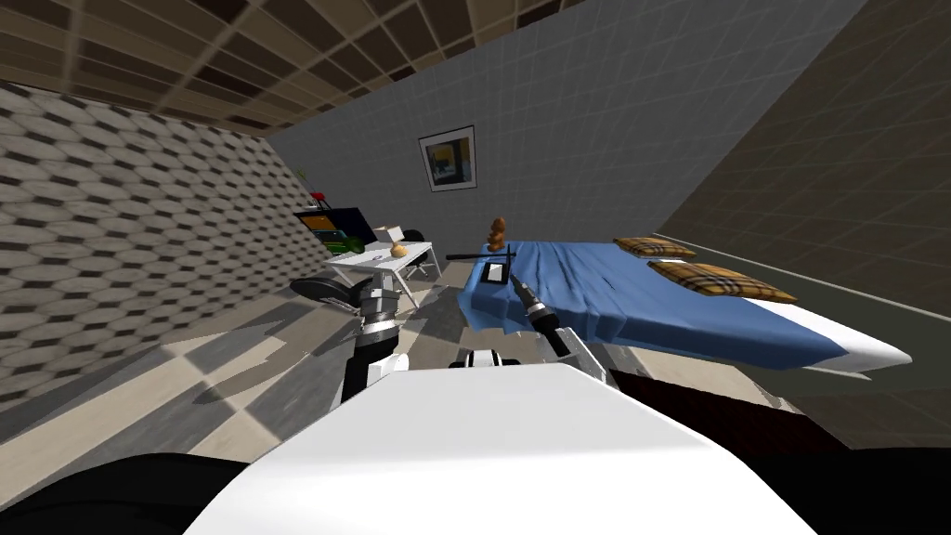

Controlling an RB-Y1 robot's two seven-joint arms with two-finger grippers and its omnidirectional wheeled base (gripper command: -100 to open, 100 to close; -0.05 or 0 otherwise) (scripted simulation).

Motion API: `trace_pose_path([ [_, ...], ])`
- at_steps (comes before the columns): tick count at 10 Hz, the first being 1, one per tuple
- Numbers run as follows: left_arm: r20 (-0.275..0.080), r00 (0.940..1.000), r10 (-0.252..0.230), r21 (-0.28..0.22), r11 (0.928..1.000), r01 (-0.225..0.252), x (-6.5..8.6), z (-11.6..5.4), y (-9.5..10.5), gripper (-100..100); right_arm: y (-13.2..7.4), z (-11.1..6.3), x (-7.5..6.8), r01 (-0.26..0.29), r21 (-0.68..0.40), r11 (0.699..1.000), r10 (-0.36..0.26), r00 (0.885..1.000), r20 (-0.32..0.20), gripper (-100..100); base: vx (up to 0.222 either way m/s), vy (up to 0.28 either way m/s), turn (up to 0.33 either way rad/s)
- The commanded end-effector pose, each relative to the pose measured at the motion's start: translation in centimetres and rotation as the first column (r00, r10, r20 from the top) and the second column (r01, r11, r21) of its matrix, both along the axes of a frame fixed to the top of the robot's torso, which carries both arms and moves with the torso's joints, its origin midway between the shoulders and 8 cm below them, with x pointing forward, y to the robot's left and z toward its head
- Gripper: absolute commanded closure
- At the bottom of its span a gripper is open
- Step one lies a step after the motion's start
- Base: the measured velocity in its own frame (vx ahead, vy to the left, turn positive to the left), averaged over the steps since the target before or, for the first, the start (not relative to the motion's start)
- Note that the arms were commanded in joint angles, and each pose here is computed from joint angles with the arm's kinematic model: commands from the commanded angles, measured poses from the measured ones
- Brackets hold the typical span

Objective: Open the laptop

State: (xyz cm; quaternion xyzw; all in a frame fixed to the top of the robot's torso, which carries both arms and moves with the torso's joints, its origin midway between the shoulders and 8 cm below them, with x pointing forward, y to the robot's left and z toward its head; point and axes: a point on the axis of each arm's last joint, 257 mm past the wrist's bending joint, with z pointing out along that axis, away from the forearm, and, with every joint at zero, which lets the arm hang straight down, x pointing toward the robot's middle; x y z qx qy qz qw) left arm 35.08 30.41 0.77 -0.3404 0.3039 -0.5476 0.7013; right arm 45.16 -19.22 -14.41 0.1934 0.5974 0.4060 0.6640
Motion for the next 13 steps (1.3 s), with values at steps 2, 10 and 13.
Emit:
trace_pose_path([
  [2,0.000,1.0000,0.000,0.000,1.0000,0.000,0.0,0.0,0.0,0,0.5,-4.0,1.4,0.010,-0.131,0.991,-0.021,0.996,-0.088,-100,-0.037,-0.025,0.158],
  [10,0.000,1.0000,0.000,0.000,1.0000,0.000,0.0,0.0,0.0,0,-0.9,-10.9,3.6,0.029,-0.405,0.914,-0.122,0.971,-0.206,-100,-0.028,-0.026,0.167],
  [13,0.000,1.0000,0.000,0.000,1.0000,0.000,0.0,0.0,0.0,0,-3.1,-14.0,4.5,0.042,-0.542,0.839,-0.200,0.951,-0.237,-100,-0.016,-0.016,0.184],
])
